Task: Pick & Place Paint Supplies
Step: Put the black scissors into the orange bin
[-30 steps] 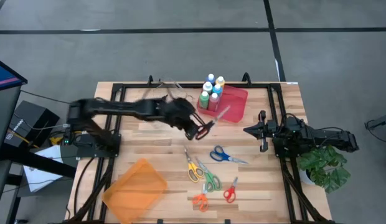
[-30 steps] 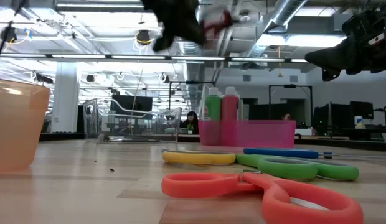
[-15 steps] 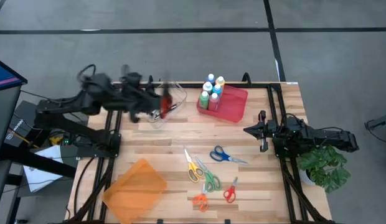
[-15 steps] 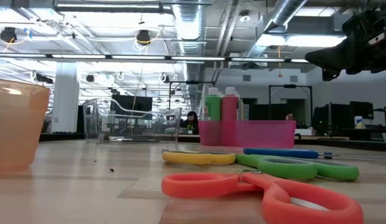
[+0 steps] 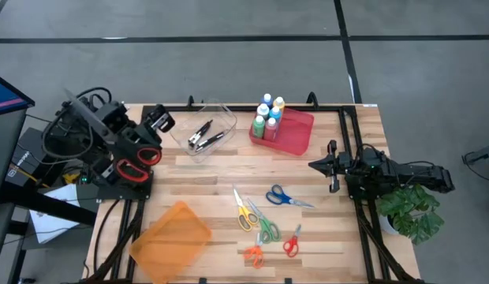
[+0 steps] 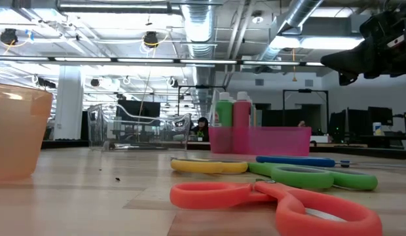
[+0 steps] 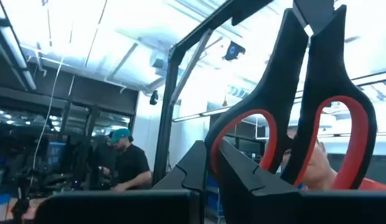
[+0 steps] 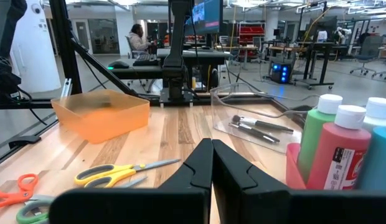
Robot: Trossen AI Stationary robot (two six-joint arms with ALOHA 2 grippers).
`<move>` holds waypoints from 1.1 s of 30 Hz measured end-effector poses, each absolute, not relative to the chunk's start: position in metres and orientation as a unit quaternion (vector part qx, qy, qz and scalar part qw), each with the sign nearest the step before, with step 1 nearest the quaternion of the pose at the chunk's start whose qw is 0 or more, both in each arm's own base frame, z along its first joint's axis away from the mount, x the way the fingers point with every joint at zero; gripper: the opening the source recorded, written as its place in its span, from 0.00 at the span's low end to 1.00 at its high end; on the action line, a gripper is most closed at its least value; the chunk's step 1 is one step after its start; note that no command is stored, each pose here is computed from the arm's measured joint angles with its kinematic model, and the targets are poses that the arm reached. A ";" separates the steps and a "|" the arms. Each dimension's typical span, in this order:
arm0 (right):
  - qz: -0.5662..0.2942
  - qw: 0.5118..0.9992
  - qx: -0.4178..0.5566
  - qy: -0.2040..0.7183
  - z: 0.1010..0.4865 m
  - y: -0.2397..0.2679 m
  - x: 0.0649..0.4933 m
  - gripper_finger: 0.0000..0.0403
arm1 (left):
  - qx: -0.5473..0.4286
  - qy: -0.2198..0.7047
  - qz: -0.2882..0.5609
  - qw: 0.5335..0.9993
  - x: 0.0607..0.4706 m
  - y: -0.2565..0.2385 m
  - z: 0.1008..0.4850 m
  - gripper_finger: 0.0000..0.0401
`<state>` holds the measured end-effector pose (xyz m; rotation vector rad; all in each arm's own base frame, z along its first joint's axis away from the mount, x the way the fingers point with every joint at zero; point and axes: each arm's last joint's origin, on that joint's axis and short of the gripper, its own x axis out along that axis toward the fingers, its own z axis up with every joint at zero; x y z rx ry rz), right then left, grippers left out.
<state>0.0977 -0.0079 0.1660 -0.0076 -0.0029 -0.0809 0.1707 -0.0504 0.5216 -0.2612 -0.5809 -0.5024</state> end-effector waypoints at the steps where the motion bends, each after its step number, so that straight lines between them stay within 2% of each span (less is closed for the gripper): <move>1: -0.041 0.999 -0.004 -0.001 0.166 -0.008 0.098 0.00 | -0.126 -0.283 -0.244 0.919 0.170 -0.050 0.522 0.04; 9: -0.040 0.999 -0.004 -0.001 0.166 -0.008 0.098 0.00 | -0.136 -0.261 -0.230 0.927 0.173 -0.050 0.518 0.04; 12: -0.041 0.999 -0.004 -0.001 0.166 -0.008 0.098 0.00 | -0.180 -0.194 -0.196 0.944 0.180 -0.050 0.507 0.04; 17: -0.040 0.999 -0.004 -0.001 0.166 -0.008 0.098 0.00 | -0.289 -0.010 -0.089 0.953 0.197 -0.050 0.470 0.04; 20: -0.041 0.999 -0.004 -0.001 0.166 -0.008 0.098 0.00 | -0.353 0.110 -0.010 0.929 0.206 -0.054 0.441 0.04; 24: -0.041 0.999 -0.004 -0.001 0.166 -0.008 0.098 0.00 | -0.421 0.234 0.064 0.874 0.212 -0.064 0.410 0.04; 33: -0.041 0.999 -0.004 -0.001 0.166 -0.008 0.098 0.00 | -0.509 0.344 0.096 0.783 0.203 -0.122 0.381 0.04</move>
